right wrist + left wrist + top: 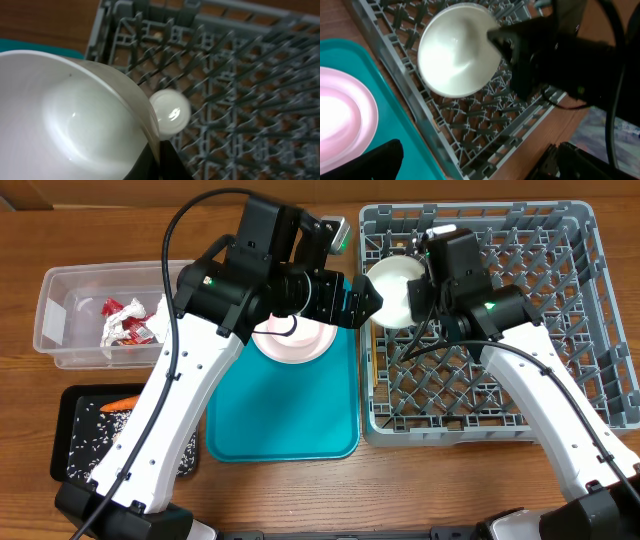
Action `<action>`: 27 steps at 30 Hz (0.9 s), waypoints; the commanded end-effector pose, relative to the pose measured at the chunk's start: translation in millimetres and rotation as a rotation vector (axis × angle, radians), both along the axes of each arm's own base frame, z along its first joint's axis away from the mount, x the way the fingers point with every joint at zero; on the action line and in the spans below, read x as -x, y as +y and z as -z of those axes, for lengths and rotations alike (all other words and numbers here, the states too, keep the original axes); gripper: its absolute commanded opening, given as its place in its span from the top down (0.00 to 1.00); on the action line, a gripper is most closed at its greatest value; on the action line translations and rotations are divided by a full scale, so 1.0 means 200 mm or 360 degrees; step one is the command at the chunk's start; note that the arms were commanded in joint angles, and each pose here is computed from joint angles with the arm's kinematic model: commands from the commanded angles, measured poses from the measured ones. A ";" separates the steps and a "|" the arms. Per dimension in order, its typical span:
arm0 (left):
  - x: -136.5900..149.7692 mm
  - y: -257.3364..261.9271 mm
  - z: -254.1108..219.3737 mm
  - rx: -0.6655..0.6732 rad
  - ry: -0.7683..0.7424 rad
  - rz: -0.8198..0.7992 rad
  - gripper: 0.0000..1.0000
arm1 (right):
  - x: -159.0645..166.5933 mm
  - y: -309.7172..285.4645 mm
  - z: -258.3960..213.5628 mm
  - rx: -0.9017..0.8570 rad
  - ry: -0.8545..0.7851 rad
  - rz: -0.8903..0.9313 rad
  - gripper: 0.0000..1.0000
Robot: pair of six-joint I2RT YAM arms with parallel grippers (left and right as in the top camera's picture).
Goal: Sort waste into correct bins and load items into the dishwasher
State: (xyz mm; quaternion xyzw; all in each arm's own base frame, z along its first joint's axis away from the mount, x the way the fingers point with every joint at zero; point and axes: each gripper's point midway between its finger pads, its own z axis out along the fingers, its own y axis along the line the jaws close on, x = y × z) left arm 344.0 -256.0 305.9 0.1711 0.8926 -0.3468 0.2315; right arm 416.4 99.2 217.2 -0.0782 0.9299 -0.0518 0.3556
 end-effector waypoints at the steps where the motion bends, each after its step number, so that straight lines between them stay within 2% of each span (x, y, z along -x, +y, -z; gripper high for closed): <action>1: -0.01 0.02 -0.03 -0.0016 -0.0050 -0.0002 0.00 | -0.06 -0.23 -0.13 0.0377 -0.0152 0.0121 0.96; 15: -0.04 0.05 -0.01 -0.0085 -0.0082 -0.0067 0.00 | -0.33 -0.76 -0.42 0.0970 -0.0446 0.0175 0.96; 27: -0.04 0.05 -0.01 -0.0085 -0.0082 -0.0068 0.00 | -0.60 -0.87 -0.16 0.1605 -0.0204 -0.0119 0.96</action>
